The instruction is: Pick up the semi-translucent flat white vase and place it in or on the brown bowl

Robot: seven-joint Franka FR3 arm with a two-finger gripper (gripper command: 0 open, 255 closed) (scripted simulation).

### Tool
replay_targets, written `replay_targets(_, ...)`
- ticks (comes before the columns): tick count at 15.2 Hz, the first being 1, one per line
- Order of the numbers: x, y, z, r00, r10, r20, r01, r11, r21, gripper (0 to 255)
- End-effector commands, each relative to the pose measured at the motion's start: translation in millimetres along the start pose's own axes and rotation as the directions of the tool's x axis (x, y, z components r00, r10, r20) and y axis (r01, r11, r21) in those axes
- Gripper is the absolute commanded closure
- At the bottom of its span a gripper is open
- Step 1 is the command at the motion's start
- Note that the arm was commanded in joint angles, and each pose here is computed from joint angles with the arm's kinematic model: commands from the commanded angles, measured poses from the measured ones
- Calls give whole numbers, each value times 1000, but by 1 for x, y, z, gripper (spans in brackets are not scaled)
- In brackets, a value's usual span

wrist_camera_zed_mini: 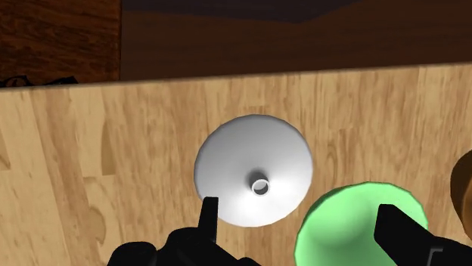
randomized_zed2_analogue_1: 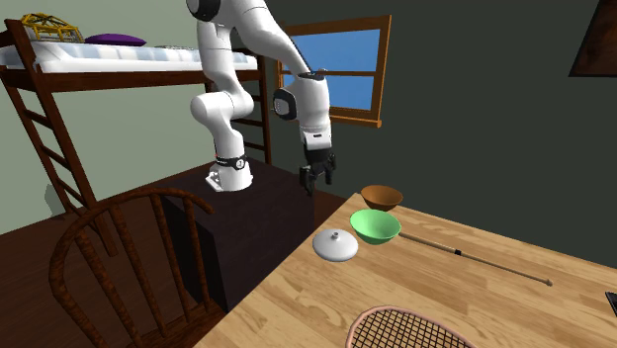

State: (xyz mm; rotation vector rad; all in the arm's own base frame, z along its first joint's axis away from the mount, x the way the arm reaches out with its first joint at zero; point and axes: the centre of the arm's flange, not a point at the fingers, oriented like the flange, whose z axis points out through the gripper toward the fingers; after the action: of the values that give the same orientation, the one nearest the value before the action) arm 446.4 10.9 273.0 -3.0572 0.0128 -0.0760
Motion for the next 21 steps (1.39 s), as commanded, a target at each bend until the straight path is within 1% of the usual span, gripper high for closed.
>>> replay_targets(1,7,2,27,1000,-3,-1,3,1000,4,0)
replay_targets(7,33,3,102,1000,-13,0,13,1000,19,0)
replay_targets(8,35,3,111,1000,-14,0,14,1000,21,0)
replay_targets(15,35,2,148,1000,-14,0,14,1000,21,0)
replay_targets(21,35,2,151,1000,-14,0,14,1000,21,0)
